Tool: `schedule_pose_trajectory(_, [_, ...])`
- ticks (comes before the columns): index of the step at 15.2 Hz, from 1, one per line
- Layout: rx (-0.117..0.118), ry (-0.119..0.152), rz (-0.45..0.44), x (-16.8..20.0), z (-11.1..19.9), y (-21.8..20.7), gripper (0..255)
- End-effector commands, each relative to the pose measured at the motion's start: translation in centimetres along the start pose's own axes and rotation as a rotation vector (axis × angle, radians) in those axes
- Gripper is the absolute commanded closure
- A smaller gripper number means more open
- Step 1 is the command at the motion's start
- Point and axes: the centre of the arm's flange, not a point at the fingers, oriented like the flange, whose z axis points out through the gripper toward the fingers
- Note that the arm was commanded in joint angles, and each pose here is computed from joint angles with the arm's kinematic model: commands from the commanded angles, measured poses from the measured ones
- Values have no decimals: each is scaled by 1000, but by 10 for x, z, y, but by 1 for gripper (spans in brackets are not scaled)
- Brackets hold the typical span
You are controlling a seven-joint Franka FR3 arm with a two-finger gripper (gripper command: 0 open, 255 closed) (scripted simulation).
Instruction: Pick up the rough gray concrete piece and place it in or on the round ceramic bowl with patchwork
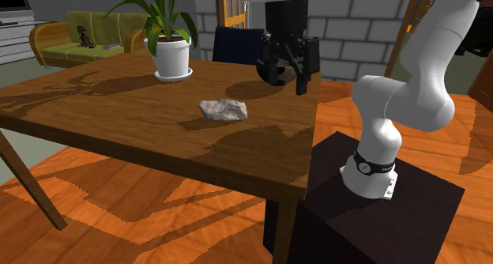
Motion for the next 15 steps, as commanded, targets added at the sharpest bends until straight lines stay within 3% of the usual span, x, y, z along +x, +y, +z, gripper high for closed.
schedule_pose_trajectory(1, [22,-13,32,13,0,27,0])
schedule_pose_trajectory(15, [179,-102,247,83,21,226,0])
